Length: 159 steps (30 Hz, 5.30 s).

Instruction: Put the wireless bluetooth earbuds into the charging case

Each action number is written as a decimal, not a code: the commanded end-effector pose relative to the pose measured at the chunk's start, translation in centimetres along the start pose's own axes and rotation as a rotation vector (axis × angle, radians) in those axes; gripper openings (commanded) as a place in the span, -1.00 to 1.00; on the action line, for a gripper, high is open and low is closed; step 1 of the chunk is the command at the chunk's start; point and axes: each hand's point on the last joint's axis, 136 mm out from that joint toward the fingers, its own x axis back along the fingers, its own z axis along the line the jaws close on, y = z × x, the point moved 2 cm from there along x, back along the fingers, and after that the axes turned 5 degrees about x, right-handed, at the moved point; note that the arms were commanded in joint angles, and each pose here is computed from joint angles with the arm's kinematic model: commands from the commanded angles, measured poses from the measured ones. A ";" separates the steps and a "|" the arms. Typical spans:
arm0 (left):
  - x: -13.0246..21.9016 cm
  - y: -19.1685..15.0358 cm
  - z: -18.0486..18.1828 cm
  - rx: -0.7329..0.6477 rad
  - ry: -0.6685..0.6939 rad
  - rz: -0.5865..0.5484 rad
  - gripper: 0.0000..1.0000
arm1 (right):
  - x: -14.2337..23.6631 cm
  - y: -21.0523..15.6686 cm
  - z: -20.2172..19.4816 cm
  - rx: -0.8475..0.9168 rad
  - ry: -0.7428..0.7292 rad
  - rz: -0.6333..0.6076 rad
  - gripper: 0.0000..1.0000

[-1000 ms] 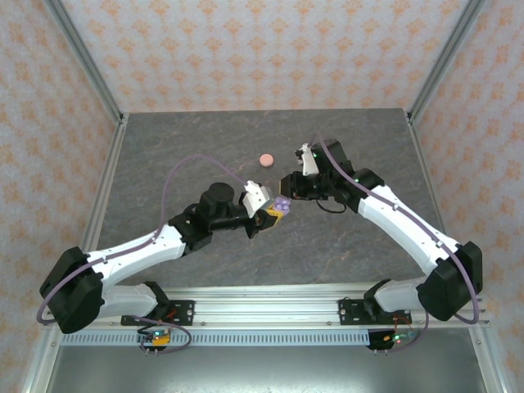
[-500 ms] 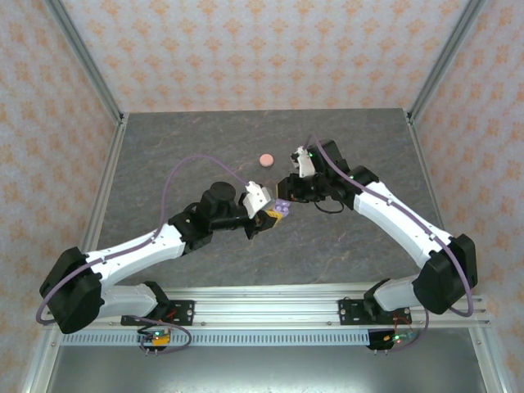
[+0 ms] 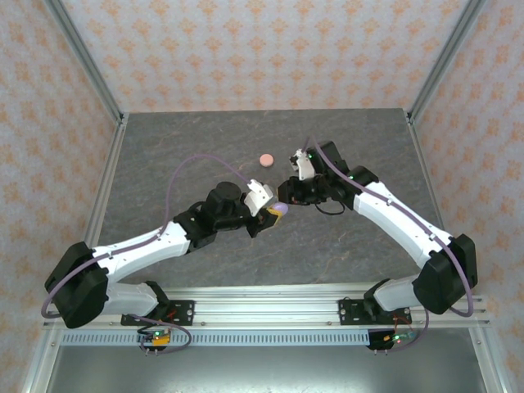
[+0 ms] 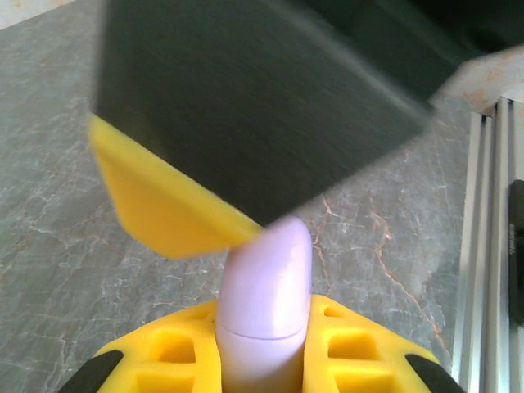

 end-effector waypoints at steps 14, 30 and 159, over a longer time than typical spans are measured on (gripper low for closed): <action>-0.1 3.4 3.2 0.156 0.168 -0.110 -0.79 | 3.2 1.5 -3.7 -0.055 -0.326 -0.183 -0.43; -2.1 -1.5 12.7 0.776 0.380 0.029 -0.80 | 8.2 0.2 -9.5 -0.250 -0.497 -0.381 -0.37; 15.4 -10.9 28.6 0.320 1.126 -0.171 0.81 | 10.9 0.2 -29.2 -0.036 -0.933 -0.862 0.53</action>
